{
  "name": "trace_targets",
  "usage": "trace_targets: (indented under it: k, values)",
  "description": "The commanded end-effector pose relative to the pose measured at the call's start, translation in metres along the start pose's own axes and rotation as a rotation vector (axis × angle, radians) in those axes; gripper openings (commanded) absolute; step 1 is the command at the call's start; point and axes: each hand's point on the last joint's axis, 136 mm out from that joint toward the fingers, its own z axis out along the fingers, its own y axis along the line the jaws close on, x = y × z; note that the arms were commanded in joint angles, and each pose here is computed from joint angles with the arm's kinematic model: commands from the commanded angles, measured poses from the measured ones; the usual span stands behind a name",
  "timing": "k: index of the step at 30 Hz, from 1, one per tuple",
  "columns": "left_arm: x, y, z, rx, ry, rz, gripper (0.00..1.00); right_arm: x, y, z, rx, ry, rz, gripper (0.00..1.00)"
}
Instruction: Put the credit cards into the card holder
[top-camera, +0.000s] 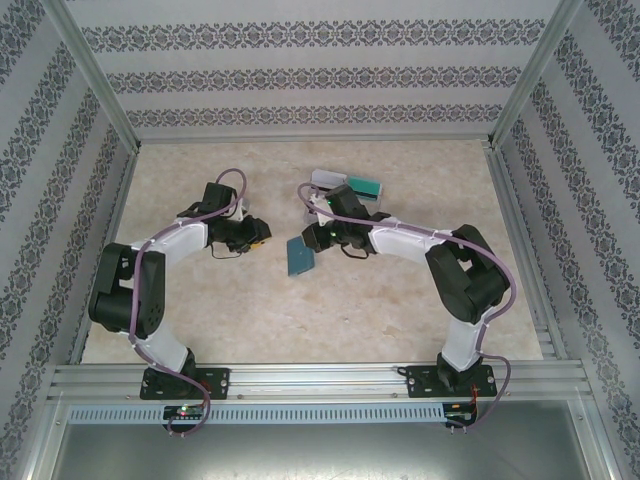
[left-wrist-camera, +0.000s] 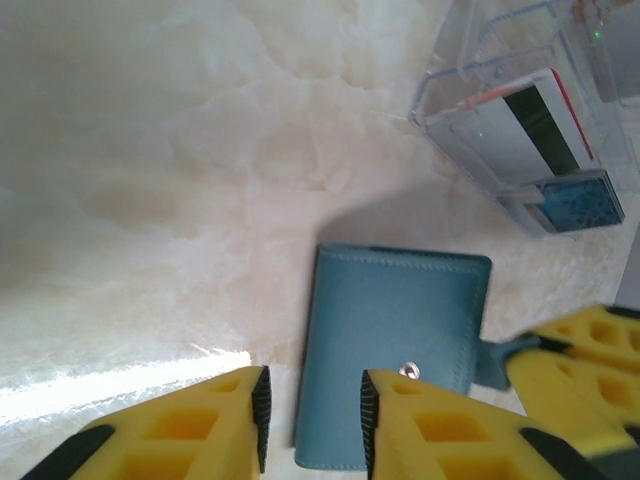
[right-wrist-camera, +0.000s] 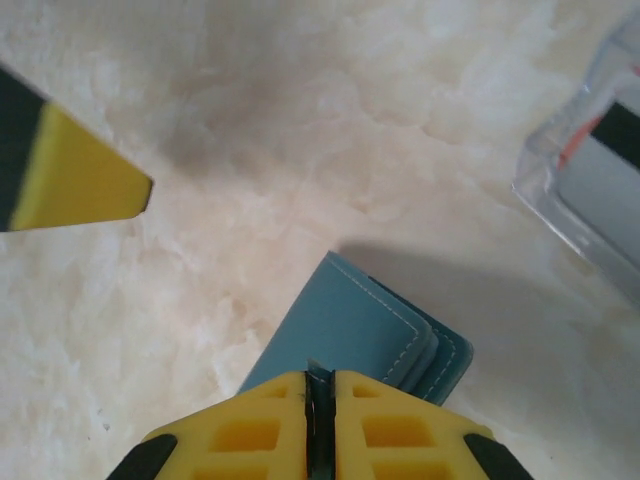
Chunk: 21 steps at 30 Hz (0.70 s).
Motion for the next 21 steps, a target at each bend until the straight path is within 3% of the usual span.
trace_targets:
  k: [1,10,21]
  values:
    - [0.013,-0.009,-0.008,0.015,0.018,0.065,0.37,-0.029,0.031,-0.011,-0.174,-0.139,0.077,0.13]
    - [0.005,-0.028,-0.024,0.055,-0.035,0.095,0.47,-0.084,0.083,-0.053,-0.288,-0.237,-0.004,0.13]
    - [0.019,-0.002,-0.003,0.042,-0.001,0.024,0.47,-0.064,0.057,-0.033,-0.278,-0.197,0.076,0.13]
